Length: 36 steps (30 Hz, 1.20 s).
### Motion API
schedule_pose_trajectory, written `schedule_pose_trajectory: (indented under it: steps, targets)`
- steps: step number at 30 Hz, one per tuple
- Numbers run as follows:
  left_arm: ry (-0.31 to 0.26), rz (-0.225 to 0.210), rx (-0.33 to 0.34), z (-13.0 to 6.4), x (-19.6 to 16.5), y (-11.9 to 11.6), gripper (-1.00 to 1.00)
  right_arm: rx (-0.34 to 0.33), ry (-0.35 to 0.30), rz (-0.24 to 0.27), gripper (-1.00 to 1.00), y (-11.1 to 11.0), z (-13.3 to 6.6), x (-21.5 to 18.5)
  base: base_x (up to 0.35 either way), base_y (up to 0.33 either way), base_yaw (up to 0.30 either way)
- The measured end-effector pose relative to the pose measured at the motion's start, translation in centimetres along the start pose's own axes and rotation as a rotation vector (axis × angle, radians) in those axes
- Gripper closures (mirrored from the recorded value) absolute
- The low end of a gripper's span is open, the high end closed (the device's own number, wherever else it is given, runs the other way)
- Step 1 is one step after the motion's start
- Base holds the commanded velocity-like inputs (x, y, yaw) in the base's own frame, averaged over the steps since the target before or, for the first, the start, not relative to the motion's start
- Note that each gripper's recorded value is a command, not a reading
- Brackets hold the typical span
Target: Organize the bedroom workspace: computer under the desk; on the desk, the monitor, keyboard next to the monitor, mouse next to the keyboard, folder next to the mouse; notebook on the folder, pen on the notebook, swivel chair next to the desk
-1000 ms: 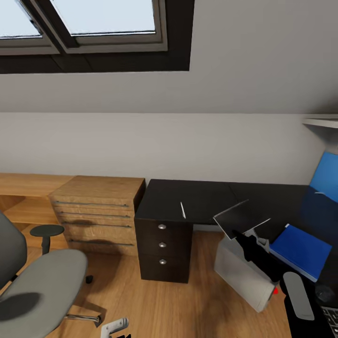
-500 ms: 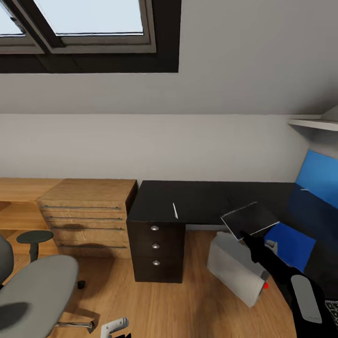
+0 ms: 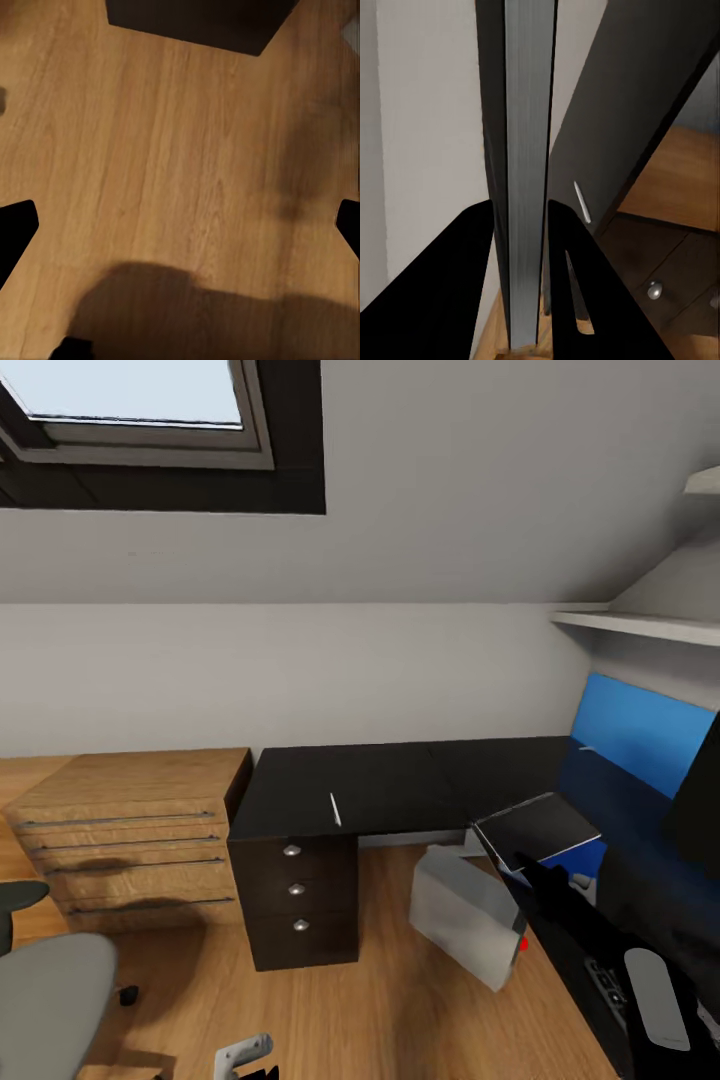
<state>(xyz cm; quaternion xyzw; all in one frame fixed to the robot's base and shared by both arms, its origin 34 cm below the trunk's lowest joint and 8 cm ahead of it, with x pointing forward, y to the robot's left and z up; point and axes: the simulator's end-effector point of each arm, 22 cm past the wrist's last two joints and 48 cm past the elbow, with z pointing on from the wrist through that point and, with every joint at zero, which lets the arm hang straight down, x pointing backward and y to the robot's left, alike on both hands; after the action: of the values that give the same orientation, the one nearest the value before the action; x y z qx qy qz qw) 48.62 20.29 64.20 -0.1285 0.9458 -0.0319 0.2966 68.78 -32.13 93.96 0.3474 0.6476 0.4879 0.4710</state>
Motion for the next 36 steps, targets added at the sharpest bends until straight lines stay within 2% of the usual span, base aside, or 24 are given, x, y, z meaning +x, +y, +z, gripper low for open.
schedule_pose_trajectory:
  steps: [8, 18, 21, 22, 26, 29, 32, 34, 35, 36]
  targets:
    - [-0.003, 0.000, 0.000, 0.0, -0.1, 0.0, -1.00, 0.005, 0.003, 0.005, 1.00, -0.3, 0.0, 0.1, 0.000, 0.000, -0.250]
    - [-0.003, 0.000, 0.000, 0.0, -0.1, 0.0, -1.00, 0.002, 0.000, 0.008, 1.00, -0.2, 0.2, 0.3, 0.000, 0.000, -0.020]
    - [-0.003, -0.001, 0.000, 0.0, -0.1, 0.0, -1.00, 0.049, -0.024, 0.012, 1.00, -1.7, 0.4, 0.0, 0.000, 0.000, 0.000]
    - [-0.003, -0.001, 0.000, 0.0, -0.1, -0.1, -1.00, 0.090, -0.036, 0.009, 1.00, -2.8, 0.5, -0.4, 0.000, 0.000, 0.000]
    - [-0.003, -0.001, 0.000, 0.0, -0.1, 0.0, -1.00, 0.095, -0.063, 0.008, 1.00, -1.5, 1.7, -2.1, 0.000, 0.000, 0.000]
    - [-0.003, -0.001, 0.000, 0.0, -0.1, 0.0, -1.00, 0.097, -0.065, 0.006, 1.00, -1.5, 1.8, -2.2, 0.000, 0.000, 0.000]
    - [-0.003, -0.002, 0.000, 0.0, -0.1, 0.0, -1.00, 0.089, -0.074, 0.058, 1.00, -1.6, 2.1, -2.4, 0.000, 0.000, 0.000]
    - [-0.003, -0.002, 0.000, 0.0, -0.1, -0.1, -1.00, 0.116, -0.085, 0.106, 1.00, -2.0, 2.9, -3.8, 0.000, 0.000, 0.000]
    - [-0.003, -0.001, 0.001, 0.0, 0.0, -0.1, -1.00, 0.148, -0.084, 0.164, 1.00, -2.6, 4.3, -5.1, 0.000, 0.000, 0.000]
    - [-0.003, -0.001, 0.001, 0.0, 0.0, -0.1, -1.00, 0.150, -0.082, 0.192, 1.00, -2.8, 4.8, -5.5, 0.000, 0.000, 0.000]
